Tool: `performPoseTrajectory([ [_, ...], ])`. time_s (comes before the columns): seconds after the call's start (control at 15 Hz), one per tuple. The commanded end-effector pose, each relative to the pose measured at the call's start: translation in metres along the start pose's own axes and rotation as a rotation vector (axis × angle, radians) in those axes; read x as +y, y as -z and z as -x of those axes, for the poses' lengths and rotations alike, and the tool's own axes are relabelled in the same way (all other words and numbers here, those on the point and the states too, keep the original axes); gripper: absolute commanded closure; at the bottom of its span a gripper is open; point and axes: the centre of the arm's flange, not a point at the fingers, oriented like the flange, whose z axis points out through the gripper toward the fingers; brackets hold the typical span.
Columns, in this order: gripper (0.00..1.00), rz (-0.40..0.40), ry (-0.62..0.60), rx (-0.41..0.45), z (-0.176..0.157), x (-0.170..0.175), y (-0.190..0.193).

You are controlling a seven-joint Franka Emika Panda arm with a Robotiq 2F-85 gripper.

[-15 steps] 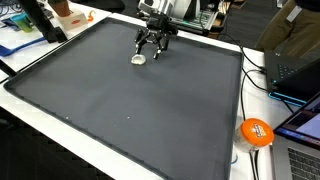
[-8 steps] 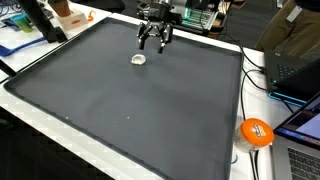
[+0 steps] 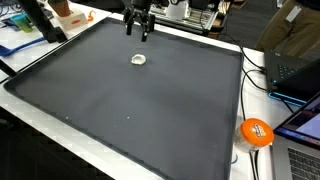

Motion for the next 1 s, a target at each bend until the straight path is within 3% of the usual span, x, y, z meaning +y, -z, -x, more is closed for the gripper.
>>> performPoseTrajectory([
  [0.0, 0.0, 0.045, 0.042, -0.181, -0.038, -0.031, 0.044],
  [0.2, 0.0, 0.013, 0.072, -0.329, -0.032, -0.018, 0.02],
  [0.4, 0.0, 0.004, 0.102, -0.413, -0.037, -0.019, 0.02],
  [0.67, 0.0, 0.077, 0.086, -0.472, -0.077, -0.047, 0.053],
  [0.87, 0.0, 0.12, 0.095, -0.487, -0.119, -0.076, 0.103],
  [0.93, 0.0, 0.113, 0.089, -0.465, -0.099, -0.061, 0.062],
])
